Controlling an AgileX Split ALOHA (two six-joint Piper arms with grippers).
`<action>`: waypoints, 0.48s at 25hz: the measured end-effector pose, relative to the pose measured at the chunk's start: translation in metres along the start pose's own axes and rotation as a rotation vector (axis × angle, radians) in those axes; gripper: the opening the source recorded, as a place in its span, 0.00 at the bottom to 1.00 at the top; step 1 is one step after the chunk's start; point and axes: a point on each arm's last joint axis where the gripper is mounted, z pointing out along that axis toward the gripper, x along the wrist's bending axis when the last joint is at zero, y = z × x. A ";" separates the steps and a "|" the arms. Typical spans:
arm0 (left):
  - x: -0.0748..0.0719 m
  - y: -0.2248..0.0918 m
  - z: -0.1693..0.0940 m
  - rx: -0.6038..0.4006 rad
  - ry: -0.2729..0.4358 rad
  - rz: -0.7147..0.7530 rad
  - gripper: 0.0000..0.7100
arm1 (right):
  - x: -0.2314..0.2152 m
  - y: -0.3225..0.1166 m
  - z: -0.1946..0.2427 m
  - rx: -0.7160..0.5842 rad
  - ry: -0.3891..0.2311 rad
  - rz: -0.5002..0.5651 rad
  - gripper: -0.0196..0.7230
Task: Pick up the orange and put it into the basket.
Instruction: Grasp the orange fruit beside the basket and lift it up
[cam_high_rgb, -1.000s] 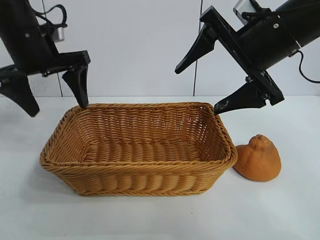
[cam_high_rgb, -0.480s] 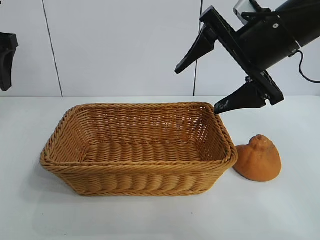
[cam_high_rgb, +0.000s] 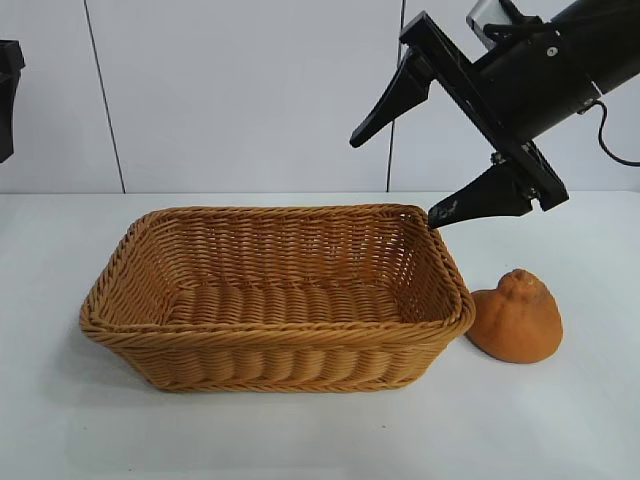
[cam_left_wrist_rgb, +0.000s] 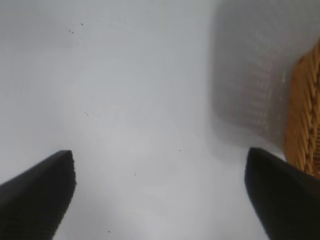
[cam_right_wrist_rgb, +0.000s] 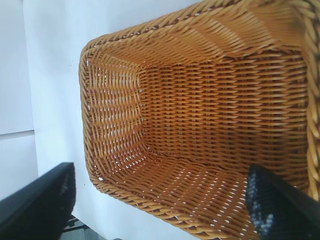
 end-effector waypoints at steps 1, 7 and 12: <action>0.000 -0.008 -0.004 0.003 0.000 0.000 0.92 | 0.000 0.000 0.000 0.000 0.000 0.000 0.88; 0.003 -0.078 -0.020 0.040 0.002 0.000 0.92 | 0.000 0.000 0.000 0.000 0.000 0.000 0.88; 0.006 -0.152 -0.035 0.018 0.001 0.001 0.92 | 0.000 0.000 0.000 0.002 0.000 -0.001 0.88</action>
